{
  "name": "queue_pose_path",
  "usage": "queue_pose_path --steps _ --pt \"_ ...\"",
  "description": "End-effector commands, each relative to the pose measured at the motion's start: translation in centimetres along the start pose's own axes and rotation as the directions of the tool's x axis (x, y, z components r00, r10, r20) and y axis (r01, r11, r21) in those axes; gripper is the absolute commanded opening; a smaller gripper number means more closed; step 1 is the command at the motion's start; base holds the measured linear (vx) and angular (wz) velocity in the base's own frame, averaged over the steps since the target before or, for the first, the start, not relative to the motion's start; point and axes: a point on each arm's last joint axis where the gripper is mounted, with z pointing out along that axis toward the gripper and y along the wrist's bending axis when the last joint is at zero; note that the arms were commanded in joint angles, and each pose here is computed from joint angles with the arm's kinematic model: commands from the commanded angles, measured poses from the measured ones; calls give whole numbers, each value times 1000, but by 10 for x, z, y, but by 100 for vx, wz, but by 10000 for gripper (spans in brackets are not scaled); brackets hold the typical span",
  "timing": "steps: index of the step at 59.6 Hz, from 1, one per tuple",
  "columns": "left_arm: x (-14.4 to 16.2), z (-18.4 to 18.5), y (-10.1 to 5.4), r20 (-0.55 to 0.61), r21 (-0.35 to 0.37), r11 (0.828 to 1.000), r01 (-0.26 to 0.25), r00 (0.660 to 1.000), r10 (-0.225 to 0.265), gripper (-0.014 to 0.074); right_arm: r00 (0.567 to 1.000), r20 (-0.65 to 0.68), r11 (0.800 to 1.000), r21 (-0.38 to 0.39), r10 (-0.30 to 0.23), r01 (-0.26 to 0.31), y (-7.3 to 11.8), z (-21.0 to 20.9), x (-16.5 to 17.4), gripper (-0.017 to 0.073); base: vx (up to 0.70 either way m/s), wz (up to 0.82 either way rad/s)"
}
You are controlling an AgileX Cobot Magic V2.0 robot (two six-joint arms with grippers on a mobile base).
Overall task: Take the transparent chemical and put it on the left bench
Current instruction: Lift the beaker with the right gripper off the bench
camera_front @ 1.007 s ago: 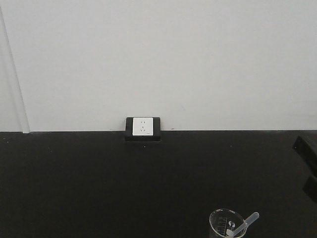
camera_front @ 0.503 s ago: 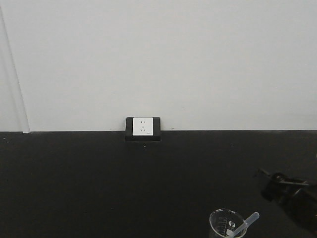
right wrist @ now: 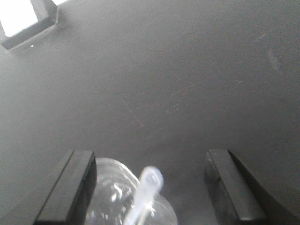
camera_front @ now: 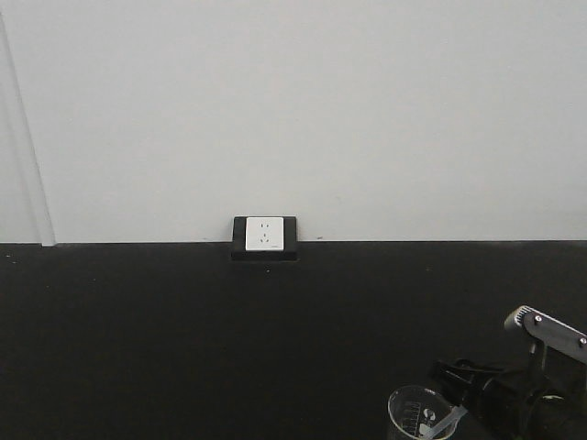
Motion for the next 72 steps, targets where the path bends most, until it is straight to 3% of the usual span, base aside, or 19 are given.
queue_pose_path --steps 1,10,18,36,39,58,72 --pt "-3 -1 0 81 -2 1000 9 997 -9 -3 996 86 1000 -17 2 0 8 -3 -21 525 0 0" --pt "-3 -1 0 81 -2 1000 9 997 -9 -3 996 65 998 -8 55 -55 8 4 -18 489 0 0" --pt "-3 -1 0 81 -2 1000 9 997 -9 -3 995 44 996 -7 88 -88 8 6 -15 402 0 0" --pt "-3 -1 0 81 -2 1000 9 997 -9 -3 995 36 996 -12 88 -88 8 6 -14 8 0 0" --pt "-3 -1 0 81 -2 1000 9 997 -9 -3 996 38 997 -12 80 -80 8 6 -14 -13 0 0" --pt "-3 -1 0 81 -2 1000 9 997 -9 -3 975 178 991 7 -132 133 10 -12 -35 -6 0 0" --pt "-3 -1 0 81 -2 1000 9 997 -9 -3 901 339 955 -25 -270 296 18 -55 -61 -4 0 0"
